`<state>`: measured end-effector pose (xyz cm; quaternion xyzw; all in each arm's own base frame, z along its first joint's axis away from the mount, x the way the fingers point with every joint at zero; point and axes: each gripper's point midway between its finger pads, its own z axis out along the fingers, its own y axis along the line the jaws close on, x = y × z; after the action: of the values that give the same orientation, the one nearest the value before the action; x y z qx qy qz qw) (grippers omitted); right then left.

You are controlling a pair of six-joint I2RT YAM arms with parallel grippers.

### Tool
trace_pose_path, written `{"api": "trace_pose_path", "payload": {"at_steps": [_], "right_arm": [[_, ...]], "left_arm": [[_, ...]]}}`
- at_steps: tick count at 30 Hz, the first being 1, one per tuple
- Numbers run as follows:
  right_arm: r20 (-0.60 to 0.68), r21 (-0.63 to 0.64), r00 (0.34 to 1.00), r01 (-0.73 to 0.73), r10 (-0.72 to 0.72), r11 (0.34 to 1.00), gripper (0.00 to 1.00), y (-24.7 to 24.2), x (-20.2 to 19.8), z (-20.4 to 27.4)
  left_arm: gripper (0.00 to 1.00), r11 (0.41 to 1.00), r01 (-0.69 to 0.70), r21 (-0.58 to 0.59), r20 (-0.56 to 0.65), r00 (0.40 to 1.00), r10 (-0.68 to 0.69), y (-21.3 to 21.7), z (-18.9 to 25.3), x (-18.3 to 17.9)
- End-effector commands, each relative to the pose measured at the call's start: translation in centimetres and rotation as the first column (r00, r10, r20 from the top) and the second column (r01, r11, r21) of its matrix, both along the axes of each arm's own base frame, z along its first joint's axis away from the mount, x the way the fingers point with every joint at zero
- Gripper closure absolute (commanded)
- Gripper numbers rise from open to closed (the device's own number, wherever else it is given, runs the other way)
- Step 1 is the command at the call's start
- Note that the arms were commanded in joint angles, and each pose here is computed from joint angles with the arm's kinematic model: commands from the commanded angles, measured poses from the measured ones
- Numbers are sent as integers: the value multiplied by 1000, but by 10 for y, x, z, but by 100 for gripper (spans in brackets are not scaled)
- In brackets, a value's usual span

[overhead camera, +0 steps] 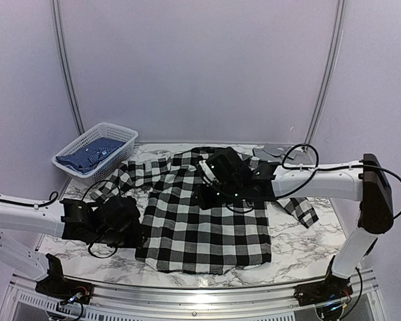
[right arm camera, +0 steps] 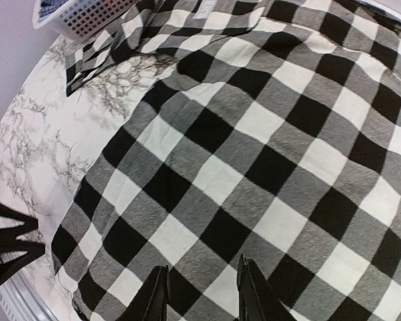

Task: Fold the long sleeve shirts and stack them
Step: Move the flattened shirt to the center of the board, then pick up the sleeve from the center of the board.

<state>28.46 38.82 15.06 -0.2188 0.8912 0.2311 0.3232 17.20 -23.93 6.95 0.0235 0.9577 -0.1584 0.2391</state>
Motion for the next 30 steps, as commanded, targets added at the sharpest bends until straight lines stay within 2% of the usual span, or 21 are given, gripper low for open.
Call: {"api": "trace_pose_path", "payload": {"at_steps": [1, 5, 12, 16, 20, 24, 30], "right_arm": [[-12, 28, 999, -50, 50, 998, 69, 43, -28, 3], [-39, 18, 994, -106, 106, 994, 69, 78, -57, -11], [-51, 14, 987, -152, 153, 988, 69, 120, -80, -18], [-59, 6, 984, -166, 166, 986, 70, 131, -85, -24], [-69, -4, 982, -175, 175, 985, 70, 136, -88, -30], [-69, -30, 980, -189, 186, 982, 70, 144, -92, -37], [-64, -66, 979, -198, 193, 978, 70, 153, -98, -43]], "left_arm": [[55, 985, -134, 108, 85, 988, 126, 41, 15, 37], [53, 942, -310, 131, 129, 947, 294, 88, 24, 79], [52, 817, -544, 192, 187, 837, 514, 173, 20, 136], [53, 787, -571, 233, 169, 821, 546, 190, 4, 162], [51, 783, -575, 239, 168, 818, 550, 190, -1, 187], [50, 740, -616, 270, 163, 787, 595, 207, -13, 198], [50, 729, -625, 281, 124, 777, 618, 217, -32, 206]]}}
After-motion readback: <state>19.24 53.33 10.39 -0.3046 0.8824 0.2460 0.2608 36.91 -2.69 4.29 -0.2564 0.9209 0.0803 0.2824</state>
